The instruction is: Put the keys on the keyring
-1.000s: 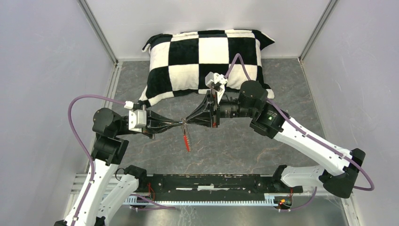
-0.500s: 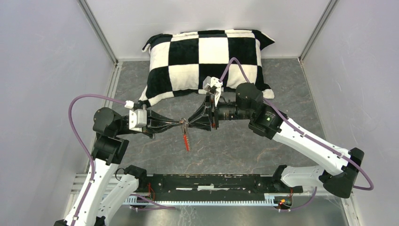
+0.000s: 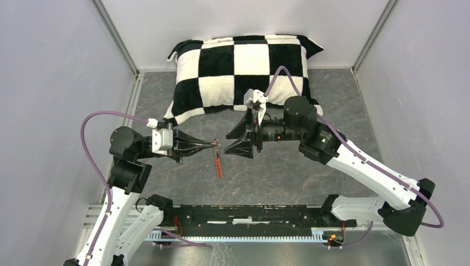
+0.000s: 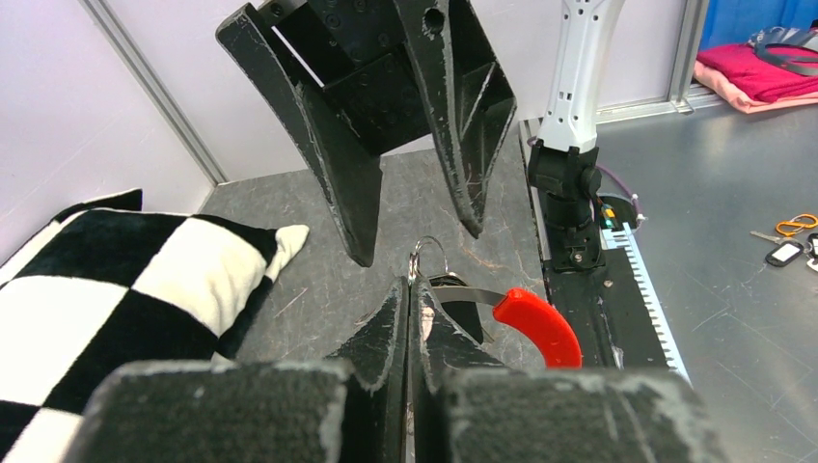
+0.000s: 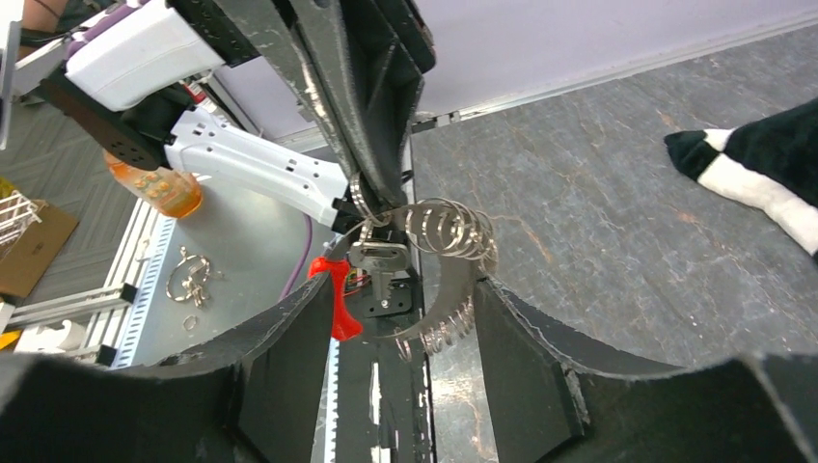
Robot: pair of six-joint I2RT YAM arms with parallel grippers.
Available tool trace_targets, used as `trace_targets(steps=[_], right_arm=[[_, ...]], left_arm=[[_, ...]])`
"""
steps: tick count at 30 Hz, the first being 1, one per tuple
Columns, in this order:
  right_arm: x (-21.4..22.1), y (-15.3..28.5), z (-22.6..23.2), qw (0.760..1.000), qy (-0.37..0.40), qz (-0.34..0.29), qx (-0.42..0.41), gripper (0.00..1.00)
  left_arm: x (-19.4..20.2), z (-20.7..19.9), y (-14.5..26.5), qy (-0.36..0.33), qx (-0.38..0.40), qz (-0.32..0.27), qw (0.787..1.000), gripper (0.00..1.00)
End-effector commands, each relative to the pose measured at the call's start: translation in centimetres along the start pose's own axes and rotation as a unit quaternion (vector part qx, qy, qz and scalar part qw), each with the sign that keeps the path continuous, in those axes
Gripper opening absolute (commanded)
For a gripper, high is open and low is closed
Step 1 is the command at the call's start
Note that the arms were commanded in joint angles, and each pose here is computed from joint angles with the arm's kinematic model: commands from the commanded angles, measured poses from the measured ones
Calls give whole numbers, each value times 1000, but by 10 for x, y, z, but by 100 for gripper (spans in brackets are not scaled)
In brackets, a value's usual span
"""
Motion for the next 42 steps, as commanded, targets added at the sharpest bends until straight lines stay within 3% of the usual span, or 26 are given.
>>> trace_targets(steps=[1,3,13,22,42], right_arm=[[-28,5,14,998,26,-42,-41,61],[-30,3,16,997,23,-47,-50,60],[-29,-9,7,998,-7,-53,-39,38],[-21,-15,3,998,-38,-42,-35,1],[4,-29,-2,994,-91,0,-54,0]], left_arm=[[-5,3,-1,-36,-3,-4,999,2],[-4,3,-1,-36,-3,-4,999,2],[-5,3,-1,-37,-3,-5,999,2],[-5,-1,0,-40,5,-5,999,2],[-8,-5,1,-50,8,-8,999,2]])
Point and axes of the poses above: each gripper's point midway between its finger pads, its own y axis back along the fingers, its own z axis along the line the jaws close on, x = y × z, the point moved 5 cm from there along y, back along the fingers, and after that the axes turned 8 degrees about y, right-handed, at the moved point
